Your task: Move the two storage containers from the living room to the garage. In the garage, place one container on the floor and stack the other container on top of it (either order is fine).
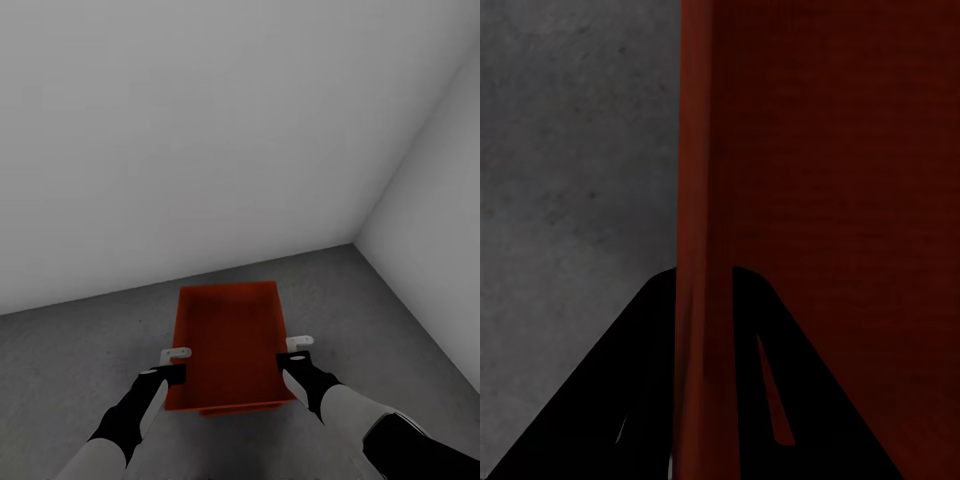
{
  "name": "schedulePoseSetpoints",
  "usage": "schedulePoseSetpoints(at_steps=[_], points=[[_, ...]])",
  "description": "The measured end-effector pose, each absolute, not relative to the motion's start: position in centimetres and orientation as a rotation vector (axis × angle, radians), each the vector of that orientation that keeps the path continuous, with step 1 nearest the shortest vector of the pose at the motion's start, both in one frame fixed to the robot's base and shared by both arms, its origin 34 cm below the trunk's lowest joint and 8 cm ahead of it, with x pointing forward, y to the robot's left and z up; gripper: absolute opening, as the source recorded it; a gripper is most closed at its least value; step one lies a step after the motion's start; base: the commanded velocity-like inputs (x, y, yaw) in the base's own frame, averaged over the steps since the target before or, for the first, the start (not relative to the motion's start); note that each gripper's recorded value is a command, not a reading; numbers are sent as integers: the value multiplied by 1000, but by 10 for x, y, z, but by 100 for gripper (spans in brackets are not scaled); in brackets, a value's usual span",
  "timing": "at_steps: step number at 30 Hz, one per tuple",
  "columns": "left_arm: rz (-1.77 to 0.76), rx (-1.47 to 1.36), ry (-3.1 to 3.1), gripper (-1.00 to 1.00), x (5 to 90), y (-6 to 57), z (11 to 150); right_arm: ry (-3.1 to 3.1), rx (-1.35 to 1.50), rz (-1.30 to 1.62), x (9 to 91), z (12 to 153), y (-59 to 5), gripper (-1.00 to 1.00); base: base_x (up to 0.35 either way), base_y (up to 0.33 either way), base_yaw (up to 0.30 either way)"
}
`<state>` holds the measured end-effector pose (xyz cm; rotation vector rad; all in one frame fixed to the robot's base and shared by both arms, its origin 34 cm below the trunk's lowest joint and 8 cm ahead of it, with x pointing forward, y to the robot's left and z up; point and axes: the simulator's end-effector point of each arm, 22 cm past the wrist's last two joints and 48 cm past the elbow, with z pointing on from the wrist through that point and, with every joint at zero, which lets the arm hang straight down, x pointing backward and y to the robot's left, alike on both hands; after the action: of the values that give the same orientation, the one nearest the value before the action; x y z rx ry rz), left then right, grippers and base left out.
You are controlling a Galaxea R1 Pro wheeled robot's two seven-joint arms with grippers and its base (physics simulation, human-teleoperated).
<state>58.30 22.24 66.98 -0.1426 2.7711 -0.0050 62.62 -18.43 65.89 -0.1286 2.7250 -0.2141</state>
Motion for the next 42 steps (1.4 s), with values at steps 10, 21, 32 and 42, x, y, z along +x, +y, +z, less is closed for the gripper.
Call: schedulePoseSetpoints(at_steps=[10, 21, 32, 42], points=[[-3, -142, 2786, -100, 578, 222, 663, 2740, -130, -213, 621, 651, -184, -100, 0, 0, 0], [-4, -143, 2788, -100, 577, 222, 662, 2742, -131, -214, 620, 650, -184, -100, 0, 0, 0], [-2, -143, 2795, -100, 575, 222, 659, 2749, -132, -213, 618, 646, -184, -100, 0, 0, 0], [-2, -143, 2806, -100, 571, 222, 654, 2760, -133, -213, 614, 641, -184, -100, 0, 0, 0]])
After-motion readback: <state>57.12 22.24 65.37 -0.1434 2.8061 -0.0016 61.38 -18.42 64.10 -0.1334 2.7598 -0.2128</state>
